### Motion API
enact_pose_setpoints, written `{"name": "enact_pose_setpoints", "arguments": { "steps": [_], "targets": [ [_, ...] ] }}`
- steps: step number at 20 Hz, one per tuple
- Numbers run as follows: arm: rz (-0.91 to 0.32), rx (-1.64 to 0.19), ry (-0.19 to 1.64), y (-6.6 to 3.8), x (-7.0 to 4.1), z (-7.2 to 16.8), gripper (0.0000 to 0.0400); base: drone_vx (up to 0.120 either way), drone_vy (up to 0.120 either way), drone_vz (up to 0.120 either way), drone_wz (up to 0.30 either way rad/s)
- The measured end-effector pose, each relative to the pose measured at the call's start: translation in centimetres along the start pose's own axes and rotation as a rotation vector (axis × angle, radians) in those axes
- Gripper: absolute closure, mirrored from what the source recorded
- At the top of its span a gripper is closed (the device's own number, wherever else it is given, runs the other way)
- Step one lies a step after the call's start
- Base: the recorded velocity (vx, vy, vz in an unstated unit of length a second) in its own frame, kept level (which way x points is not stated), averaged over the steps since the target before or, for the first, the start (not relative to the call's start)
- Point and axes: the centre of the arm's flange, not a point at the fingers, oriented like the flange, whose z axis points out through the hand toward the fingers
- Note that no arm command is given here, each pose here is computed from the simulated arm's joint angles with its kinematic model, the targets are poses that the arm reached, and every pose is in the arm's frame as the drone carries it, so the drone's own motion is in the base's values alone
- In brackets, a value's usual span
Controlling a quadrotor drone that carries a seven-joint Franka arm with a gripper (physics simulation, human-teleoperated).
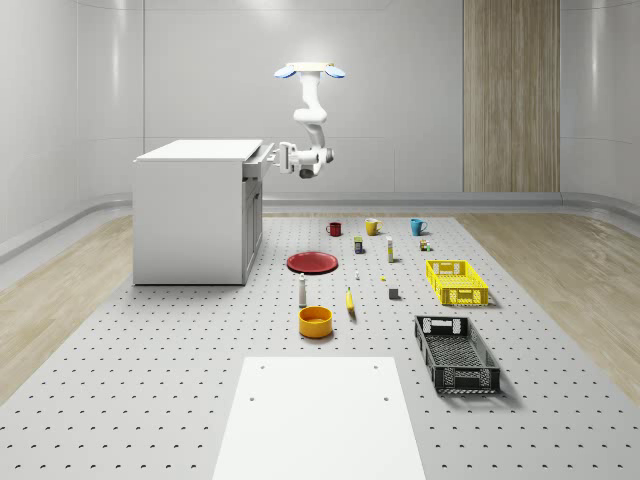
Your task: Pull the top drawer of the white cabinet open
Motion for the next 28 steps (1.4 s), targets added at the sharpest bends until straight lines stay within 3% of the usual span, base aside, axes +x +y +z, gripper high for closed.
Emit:
{"name": "enact_pose_setpoints", "arguments": {
  "steps": [11,13,15,20,23,26,27,28],
  "targets": [
    [0.0,0.0,0.0,0.0,0.0,0.0,0.0095,0.0,0.0,0.0,0.0],
    [0.0,0.0,0.0,0.0,0.0,0.1,0.0174,0.0,0.0,0.0,0.0],
    [0.0,0.0,0.0,-0.1,-0.1,0.1,0.0221,0.0,0.0,0.0,0.0],
    [0.001,0.0,0.0,-0.1,-0.1,0.1,0.0274,0.0,0.0,0.0,0.0],
    [0.028,-0.006,0.005,-0.2,-0.4,0.0,0.0254,0.0,0.0,0.0,0.0],
    [0.017,-0.005,0.004,-0.2,-0.2,-0.6,0.0268,0.0,0.0,0.0,0.0],
    [0.059,-0.014,0.011,-0.5,-0.8,-0.8,0.0206,0.0,0.0,0.0,0.0],
    [0.005,-0.016,0.015,-0.4,-0.6,-1.0,0.0229,0.0,0.0,0.0,0.0]
  ]
}}
